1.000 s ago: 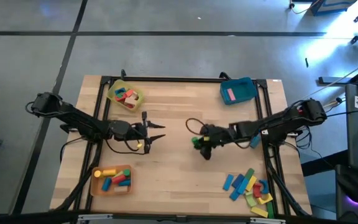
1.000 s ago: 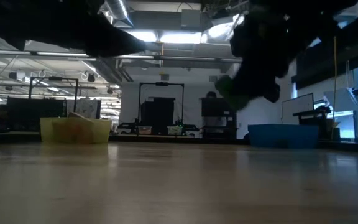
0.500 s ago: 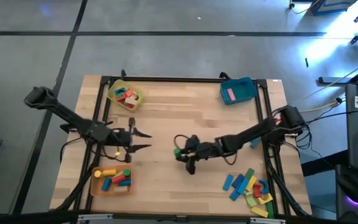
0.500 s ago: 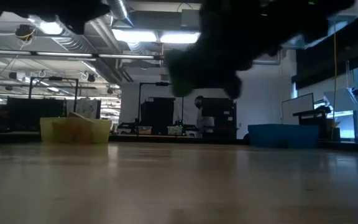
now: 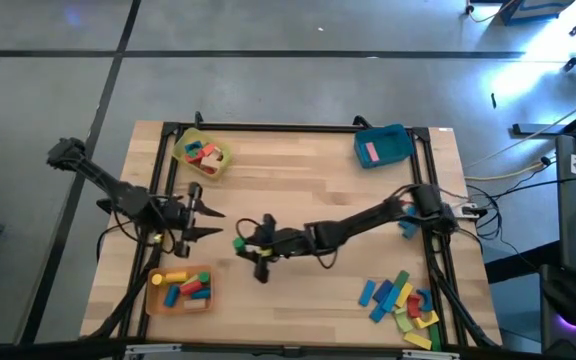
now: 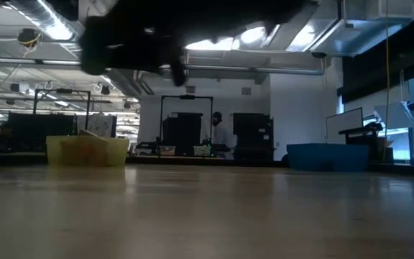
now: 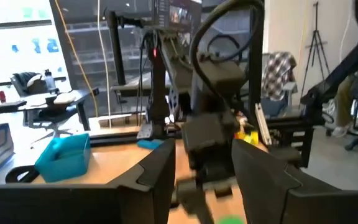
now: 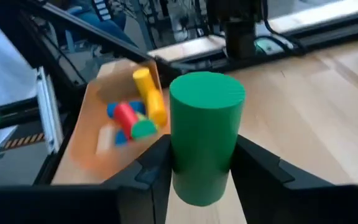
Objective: Sort blocks by size
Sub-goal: Put the green cylindrical block into the light orange bin
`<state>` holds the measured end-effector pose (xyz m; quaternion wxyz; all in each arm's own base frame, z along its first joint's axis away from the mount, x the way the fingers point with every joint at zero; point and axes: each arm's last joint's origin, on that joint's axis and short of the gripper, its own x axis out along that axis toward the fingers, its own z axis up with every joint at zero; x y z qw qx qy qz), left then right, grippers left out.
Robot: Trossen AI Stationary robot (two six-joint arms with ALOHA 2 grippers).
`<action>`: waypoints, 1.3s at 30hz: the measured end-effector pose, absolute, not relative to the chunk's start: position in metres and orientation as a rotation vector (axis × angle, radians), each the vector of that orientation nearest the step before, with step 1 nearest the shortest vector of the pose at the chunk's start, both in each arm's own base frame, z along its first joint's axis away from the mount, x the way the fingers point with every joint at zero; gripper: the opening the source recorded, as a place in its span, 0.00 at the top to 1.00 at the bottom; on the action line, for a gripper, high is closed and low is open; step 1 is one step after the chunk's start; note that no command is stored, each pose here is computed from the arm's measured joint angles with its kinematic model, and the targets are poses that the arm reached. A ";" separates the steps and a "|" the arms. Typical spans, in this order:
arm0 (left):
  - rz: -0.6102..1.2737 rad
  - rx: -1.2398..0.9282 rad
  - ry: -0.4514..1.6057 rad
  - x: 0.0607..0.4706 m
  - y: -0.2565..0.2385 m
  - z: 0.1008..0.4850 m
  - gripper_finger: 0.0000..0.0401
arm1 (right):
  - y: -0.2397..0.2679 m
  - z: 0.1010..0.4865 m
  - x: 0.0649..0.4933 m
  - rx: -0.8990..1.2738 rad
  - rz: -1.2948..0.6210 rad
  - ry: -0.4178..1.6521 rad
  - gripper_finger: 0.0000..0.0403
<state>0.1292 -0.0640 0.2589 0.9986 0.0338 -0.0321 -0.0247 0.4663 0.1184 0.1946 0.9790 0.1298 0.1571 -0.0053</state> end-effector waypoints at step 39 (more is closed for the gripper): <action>-0.062 0.055 -0.039 0.123 -0.062 0.257 0.64 | 0.177 0.122 0.581 0.316 0.320 0.194 0.55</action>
